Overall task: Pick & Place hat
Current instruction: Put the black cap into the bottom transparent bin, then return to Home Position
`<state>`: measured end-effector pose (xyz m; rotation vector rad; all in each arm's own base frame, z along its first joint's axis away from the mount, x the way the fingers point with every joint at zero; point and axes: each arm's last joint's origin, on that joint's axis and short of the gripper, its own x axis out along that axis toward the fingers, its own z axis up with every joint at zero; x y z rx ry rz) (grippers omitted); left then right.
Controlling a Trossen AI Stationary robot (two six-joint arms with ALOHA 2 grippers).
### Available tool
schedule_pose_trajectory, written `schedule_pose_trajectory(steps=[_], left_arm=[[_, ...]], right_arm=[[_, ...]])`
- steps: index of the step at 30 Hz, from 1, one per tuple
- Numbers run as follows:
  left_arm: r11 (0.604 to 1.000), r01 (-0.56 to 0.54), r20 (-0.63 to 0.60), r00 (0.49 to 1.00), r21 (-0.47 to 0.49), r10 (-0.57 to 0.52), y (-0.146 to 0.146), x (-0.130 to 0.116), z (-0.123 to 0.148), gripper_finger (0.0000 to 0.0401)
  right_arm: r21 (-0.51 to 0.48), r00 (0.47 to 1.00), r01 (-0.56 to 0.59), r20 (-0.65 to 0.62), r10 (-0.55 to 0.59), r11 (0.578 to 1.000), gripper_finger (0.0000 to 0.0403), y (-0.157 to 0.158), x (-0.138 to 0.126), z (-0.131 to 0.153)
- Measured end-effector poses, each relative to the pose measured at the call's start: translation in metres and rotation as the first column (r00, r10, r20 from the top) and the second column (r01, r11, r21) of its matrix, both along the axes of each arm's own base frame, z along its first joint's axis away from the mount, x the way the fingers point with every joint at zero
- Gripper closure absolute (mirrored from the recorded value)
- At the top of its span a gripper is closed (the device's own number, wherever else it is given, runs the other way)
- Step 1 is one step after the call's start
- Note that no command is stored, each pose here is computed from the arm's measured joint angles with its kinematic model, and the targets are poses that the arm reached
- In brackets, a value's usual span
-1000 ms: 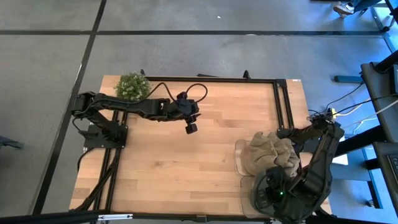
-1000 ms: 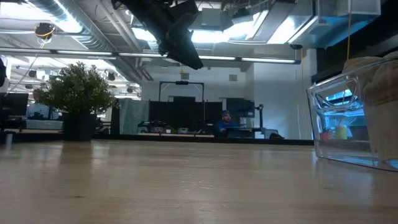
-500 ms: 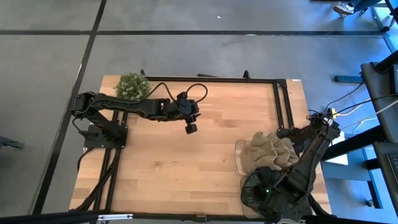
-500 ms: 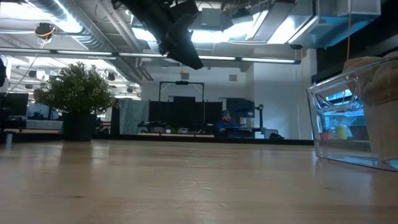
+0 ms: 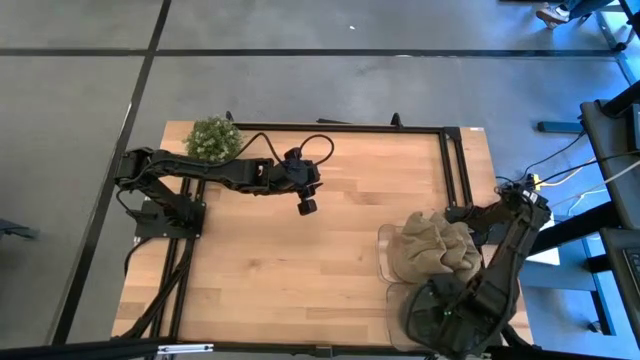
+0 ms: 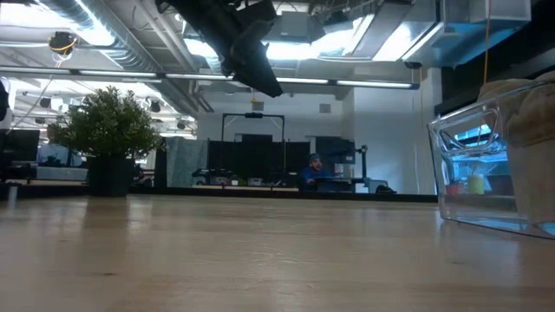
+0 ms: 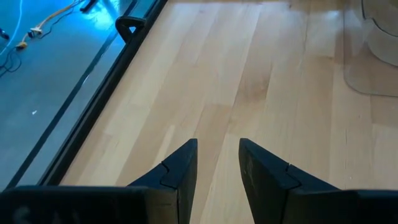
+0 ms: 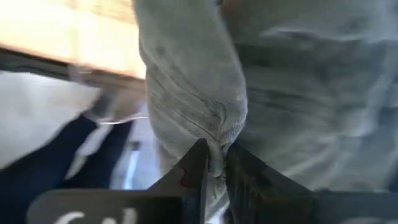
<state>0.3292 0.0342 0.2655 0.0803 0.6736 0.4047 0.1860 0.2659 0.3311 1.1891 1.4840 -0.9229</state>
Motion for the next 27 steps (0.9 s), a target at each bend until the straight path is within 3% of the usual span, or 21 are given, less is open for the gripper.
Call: schedule_pose_trajectory(steps=[5,10,14,17,24,27], left_arm=[[1.0,0.0,0.004,1.0,0.0,0.0,0.0,0.0,0.0,0.0287],[1.0,0.0,0.004,1.0,0.0,0.0,0.0,0.0,0.0,0.0287],[1.0,0.0,0.004,1.0,0.0,0.0,0.0,0.0,0.0,0.0287],[1.0,-0.006,0.003,1.0,0.005,0.006,0.0,0.0,0.0,0.0287],[0.996,-0.071,-0.008,0.997,0.058,0.072,0.002,-0.001,0.0,0.0287],[0.99,-0.113,-0.028,0.993,0.086,0.115,0.003,-0.004,0.0,0.0287]], right_arm=[[-0.068,0.992,-0.069,-0.107,0.062,0.995,0.0347,-0.008,-0.011,-0.001],[-0.064,0.98,-0.185,-0.085,0.179,0.981,0.0344,-0.009,-0.01,-0.001],[-0.067,0.98,-0.181,-0.102,0.174,0.981,0.0334,-0.013,-0.007,-0.001],[-0.066,0.978,-0.188,-0.1,0.181,0.98,0.03,-0.013,-0.007,-0.001],[-0.048,0.975,-0.204,-0.097,0.199,0.978,0.0178,-0.013,-0.008,0.003],[-0.015,0.962,-0.273,-0.035,0.272,0.962,0.0144,-0.017,-0.01,0.016]])
